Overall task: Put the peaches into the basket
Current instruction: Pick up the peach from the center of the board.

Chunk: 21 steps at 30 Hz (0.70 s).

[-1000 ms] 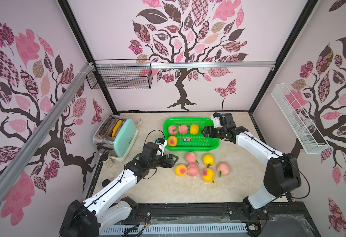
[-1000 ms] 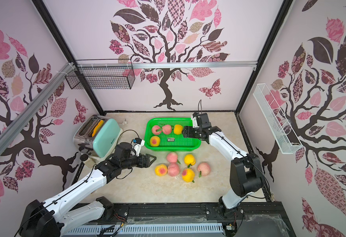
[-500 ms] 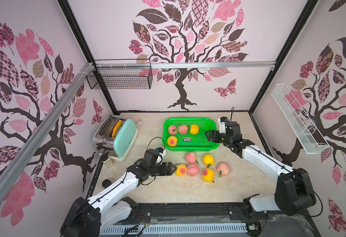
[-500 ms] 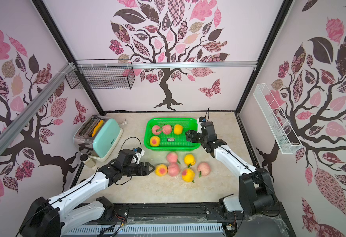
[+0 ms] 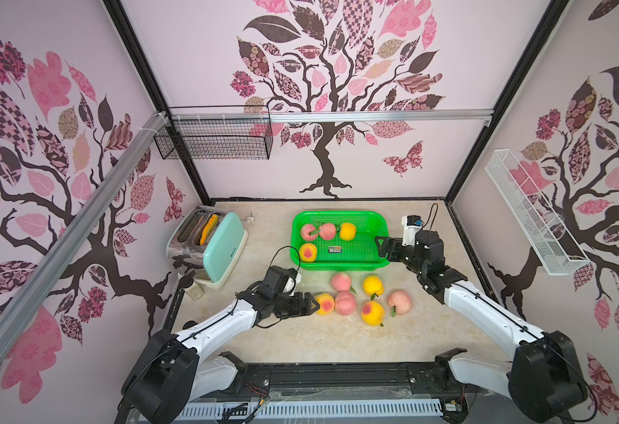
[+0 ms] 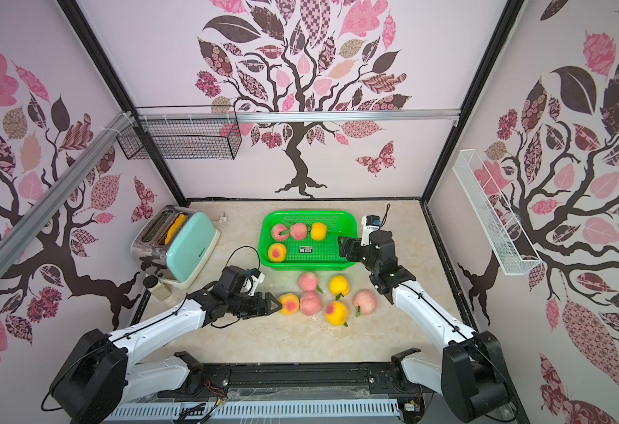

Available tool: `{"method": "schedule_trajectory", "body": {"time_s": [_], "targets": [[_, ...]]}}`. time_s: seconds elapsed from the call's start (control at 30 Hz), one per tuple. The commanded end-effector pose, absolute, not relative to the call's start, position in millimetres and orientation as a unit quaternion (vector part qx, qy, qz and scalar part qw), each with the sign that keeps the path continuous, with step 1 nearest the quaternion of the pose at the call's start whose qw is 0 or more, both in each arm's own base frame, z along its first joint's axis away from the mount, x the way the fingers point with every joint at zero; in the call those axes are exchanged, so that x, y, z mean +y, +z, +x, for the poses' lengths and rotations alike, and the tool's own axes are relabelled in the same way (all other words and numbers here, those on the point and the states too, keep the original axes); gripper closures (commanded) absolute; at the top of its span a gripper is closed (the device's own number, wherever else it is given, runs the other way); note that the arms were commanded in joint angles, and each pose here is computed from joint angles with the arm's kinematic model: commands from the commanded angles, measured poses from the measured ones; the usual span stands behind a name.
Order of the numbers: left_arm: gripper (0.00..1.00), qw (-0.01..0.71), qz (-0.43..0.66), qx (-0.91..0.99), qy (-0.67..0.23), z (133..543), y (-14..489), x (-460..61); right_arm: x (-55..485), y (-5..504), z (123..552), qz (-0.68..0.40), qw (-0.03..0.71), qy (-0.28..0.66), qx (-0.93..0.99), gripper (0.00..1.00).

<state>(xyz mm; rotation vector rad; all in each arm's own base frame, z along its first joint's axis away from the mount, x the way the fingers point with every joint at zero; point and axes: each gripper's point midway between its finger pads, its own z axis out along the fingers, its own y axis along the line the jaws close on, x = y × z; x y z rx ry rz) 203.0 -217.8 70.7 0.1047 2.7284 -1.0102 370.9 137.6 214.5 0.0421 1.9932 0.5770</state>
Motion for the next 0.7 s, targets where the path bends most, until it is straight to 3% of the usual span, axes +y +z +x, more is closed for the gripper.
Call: {"method": "schedule_trajectory", "body": {"time_s": [0.0, 0.67], "targets": [[0.17, 0.135, 0.035, 0.925, -0.355, 216, 87, -225, 138, 223, 373, 0.018, 0.523, 0.239, 0.818, 0.15], [0.18, 0.113, 0.039, 0.926, -0.359, 215, 74, -240, 139, 225, 371, 0.017, 0.524, 0.243, 0.816, 0.15]]}}
